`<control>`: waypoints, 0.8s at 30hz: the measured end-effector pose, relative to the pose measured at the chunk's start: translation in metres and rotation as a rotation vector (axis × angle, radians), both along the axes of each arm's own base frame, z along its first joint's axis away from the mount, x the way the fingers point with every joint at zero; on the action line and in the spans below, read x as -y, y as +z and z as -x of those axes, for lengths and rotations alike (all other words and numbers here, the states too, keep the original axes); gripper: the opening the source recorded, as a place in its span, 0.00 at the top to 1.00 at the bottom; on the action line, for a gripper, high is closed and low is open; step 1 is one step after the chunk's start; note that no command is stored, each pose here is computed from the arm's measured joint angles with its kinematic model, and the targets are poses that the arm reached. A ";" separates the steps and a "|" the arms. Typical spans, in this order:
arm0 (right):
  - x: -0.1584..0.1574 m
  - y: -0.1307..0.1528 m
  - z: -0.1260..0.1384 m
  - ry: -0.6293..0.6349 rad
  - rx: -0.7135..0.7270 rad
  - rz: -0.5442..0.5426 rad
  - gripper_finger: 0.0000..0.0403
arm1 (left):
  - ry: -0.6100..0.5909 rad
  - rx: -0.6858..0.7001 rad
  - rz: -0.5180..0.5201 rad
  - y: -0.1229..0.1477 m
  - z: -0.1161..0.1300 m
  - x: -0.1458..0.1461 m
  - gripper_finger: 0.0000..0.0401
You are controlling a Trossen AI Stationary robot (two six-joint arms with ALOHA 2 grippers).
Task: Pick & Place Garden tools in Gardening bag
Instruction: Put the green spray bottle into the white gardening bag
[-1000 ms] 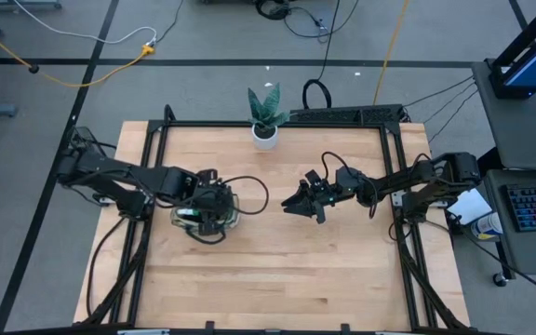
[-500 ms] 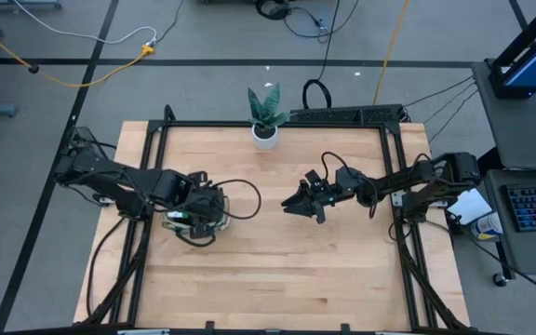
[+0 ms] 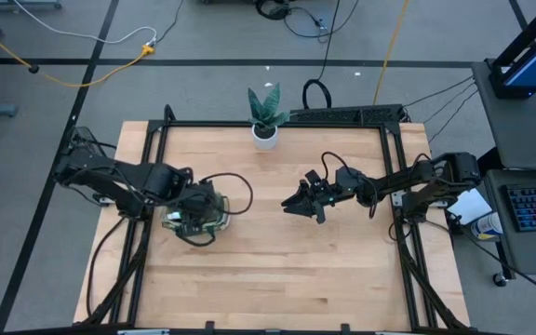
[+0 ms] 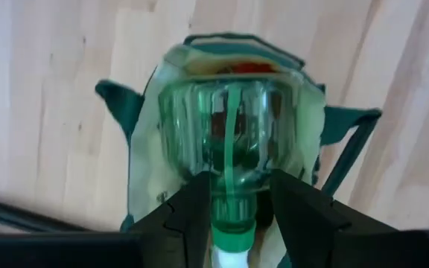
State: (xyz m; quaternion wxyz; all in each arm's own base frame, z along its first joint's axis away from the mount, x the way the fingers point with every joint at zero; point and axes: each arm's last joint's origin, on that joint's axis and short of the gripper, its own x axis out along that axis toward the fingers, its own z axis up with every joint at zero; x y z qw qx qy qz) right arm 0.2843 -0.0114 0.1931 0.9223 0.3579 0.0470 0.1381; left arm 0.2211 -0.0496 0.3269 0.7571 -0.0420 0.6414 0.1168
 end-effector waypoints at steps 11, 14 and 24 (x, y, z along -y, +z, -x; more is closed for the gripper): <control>0.000 0.000 0.000 0.001 0.000 0.000 0.61 | 0.001 -0.069 -0.014 -0.022 0.002 0.002 0.64; 0.000 0.000 0.000 0.002 0.000 0.000 0.61 | 0.003 -0.085 -0.014 -0.028 0.003 0.002 0.64; 0.000 0.000 0.000 0.002 0.000 0.000 0.61 | -0.014 -0.076 -0.008 -0.035 0.001 0.001 0.64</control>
